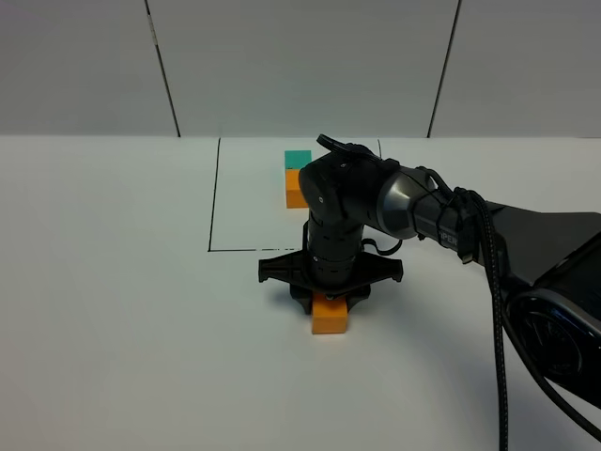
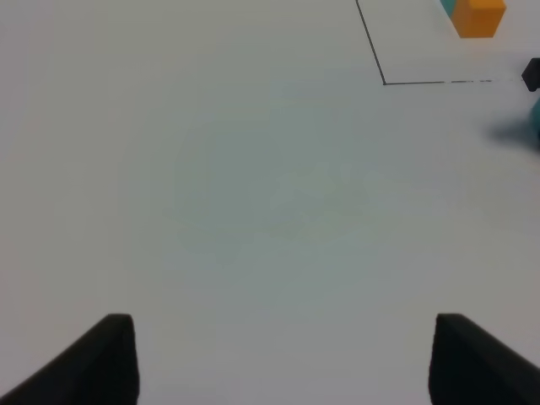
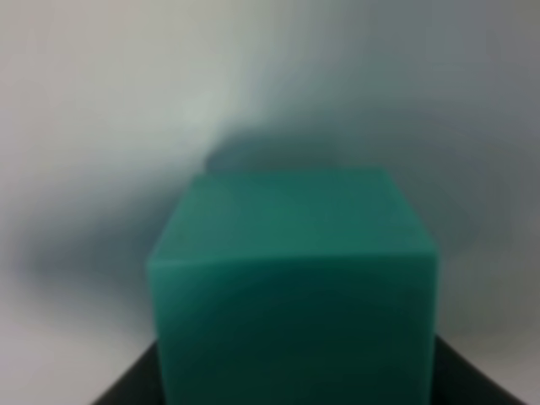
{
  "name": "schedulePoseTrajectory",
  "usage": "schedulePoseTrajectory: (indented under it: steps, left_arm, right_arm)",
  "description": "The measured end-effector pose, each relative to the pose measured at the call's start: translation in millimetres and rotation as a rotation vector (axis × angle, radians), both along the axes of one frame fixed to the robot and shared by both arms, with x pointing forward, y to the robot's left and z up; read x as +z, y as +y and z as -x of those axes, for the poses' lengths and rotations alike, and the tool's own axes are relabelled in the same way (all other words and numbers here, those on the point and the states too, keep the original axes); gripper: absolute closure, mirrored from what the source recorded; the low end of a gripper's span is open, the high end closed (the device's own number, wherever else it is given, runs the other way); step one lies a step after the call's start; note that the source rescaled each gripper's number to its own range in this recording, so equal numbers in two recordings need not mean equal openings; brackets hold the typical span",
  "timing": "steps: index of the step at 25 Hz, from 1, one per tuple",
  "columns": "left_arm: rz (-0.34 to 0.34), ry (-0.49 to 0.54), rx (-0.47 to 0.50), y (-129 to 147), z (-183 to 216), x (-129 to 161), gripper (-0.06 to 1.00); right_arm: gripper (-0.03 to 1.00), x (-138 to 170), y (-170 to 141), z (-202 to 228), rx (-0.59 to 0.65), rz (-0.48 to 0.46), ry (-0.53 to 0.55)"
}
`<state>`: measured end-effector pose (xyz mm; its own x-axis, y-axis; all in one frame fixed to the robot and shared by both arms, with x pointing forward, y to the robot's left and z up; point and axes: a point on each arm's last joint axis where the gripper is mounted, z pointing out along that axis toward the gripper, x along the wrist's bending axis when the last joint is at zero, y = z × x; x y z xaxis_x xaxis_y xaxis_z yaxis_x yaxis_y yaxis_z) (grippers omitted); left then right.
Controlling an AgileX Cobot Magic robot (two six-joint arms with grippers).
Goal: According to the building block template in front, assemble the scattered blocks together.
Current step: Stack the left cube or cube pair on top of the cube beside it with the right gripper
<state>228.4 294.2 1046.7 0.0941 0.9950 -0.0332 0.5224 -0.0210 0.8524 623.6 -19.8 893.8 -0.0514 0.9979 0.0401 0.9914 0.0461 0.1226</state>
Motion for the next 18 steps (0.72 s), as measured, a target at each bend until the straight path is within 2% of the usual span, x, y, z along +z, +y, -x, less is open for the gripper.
schedulePoseTrajectory:
  steps: [15, 16, 18]
  left_arm:
    - [0.0, 0.0, 0.0, 0.0, 0.0, 0.0, 0.44]
    - [0.0, 0.0, 0.0, 0.0, 0.0, 0.0, 0.44]
    - [0.0, 0.0, 0.0, 0.0, 0.0, 0.0, 0.44]
  right_arm:
    - [0.96, -2.7, 0.0, 0.9, -0.005, 0.003, 0.014]
    - [0.93, -2.7, 0.3, 1.1, -0.007, -0.001, 0.017]
    - [0.77, -2.7, 1.1, 1.7, -0.013, -0.011, 0.024]
